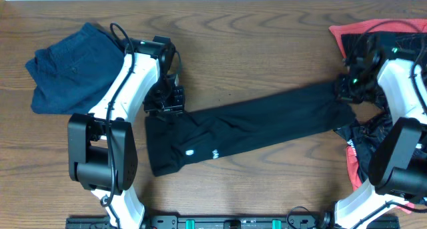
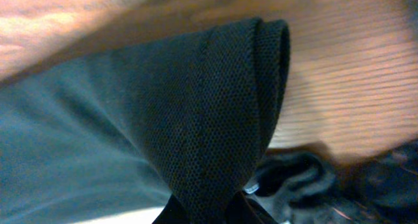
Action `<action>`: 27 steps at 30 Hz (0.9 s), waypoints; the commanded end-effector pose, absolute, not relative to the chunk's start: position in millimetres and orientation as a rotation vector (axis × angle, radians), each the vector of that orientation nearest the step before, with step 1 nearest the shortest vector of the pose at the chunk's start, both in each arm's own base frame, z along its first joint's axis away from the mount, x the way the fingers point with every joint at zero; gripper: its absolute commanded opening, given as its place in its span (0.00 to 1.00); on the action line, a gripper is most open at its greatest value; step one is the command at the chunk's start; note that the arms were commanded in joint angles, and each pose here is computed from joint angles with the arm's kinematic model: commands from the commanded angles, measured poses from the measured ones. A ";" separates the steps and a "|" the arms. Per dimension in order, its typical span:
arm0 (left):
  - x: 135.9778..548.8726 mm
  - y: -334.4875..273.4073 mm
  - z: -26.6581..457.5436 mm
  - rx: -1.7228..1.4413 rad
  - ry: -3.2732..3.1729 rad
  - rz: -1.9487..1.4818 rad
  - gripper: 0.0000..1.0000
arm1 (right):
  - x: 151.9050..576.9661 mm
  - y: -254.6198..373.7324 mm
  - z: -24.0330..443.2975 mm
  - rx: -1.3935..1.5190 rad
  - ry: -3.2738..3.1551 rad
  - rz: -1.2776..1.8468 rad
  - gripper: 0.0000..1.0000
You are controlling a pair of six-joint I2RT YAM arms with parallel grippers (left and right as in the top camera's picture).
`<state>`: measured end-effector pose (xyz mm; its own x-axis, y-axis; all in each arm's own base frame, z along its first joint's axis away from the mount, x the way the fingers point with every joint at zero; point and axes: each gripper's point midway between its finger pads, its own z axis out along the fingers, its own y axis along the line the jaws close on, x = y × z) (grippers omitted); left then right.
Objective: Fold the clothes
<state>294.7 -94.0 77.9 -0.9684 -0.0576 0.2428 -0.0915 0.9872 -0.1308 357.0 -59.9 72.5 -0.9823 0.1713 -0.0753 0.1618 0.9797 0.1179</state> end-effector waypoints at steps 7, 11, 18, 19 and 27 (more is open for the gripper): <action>294.5 -90.9 80.9 0.144 -2.894 0.211 0.48 | 357.8 -23.0 99.9 0.089 3.085 0.114 0.01; 292.9 -90.6 81.3 0.145 -2.888 0.208 0.48 | 359.3 12.1 99.7 -0.020 3.088 0.115 0.01; 294.0 -90.8 81.0 0.144 -2.892 0.210 0.49 | 349.4 82.5 96.5 -0.259 3.096 0.123 0.01; 294.3 -90.9 81.0 0.144 -2.893 0.210 0.48 | 347.5 90.6 95.1 -0.284 3.098 0.122 0.01; 294.8 -91.0 80.9 0.143 -2.895 0.211 0.48 | 333.6 139.5 73.3 -0.449 3.131 0.112 0.10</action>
